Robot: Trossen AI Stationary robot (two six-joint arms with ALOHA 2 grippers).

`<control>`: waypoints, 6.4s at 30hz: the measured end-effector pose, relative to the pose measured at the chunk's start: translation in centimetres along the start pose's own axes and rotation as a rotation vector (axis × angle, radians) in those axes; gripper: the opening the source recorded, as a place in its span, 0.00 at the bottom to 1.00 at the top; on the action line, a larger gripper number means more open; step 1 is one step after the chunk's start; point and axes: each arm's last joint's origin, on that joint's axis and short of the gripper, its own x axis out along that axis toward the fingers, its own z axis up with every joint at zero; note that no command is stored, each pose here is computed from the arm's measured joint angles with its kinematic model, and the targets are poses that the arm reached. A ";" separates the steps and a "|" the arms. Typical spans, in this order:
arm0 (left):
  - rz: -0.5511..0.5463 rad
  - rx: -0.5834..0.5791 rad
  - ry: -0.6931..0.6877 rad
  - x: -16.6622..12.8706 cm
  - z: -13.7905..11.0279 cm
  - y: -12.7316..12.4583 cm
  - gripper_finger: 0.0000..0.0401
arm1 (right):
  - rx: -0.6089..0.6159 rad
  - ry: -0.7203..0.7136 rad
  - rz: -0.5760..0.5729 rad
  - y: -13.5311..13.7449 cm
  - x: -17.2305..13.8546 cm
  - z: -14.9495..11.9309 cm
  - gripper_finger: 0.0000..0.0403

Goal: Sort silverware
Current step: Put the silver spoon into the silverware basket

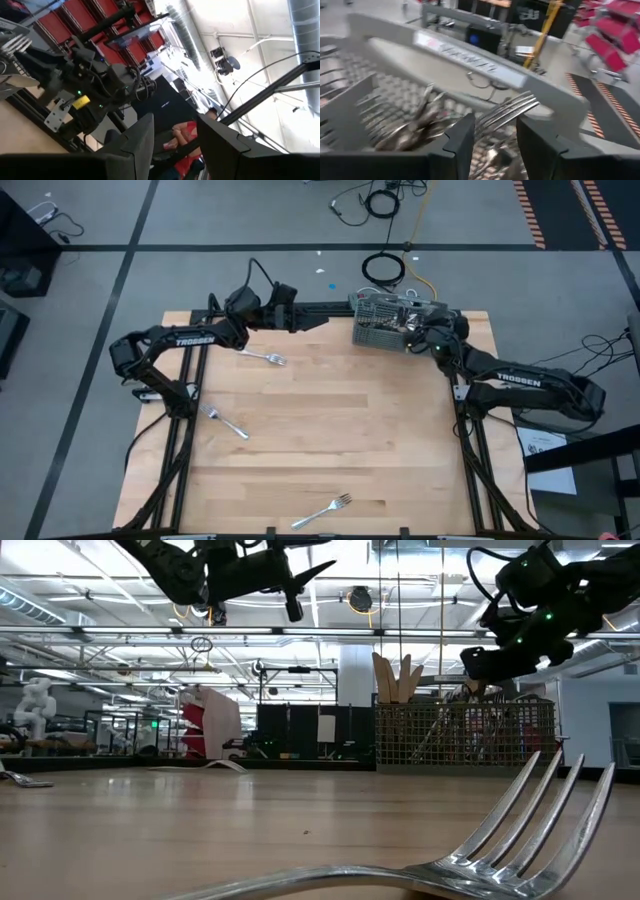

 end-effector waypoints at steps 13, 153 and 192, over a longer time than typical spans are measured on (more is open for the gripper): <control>-0.071 0.189 0.036 -1.9 1.9 -1.6 0.39 | -0.067 0.026 0.130 0.0 -1.8 -0.3 0.37; 0.183 1.005 -0.018 8.9 1.7 1.9 0.03 | 0.314 -0.495 1.023 -1.1 -13.0 14.1 0.37; 0.348 1.171 -0.229 22.1 1.1 15.3 0.03 | 0.227 -0.482 0.878 -3.0 -13.0 13.5 0.37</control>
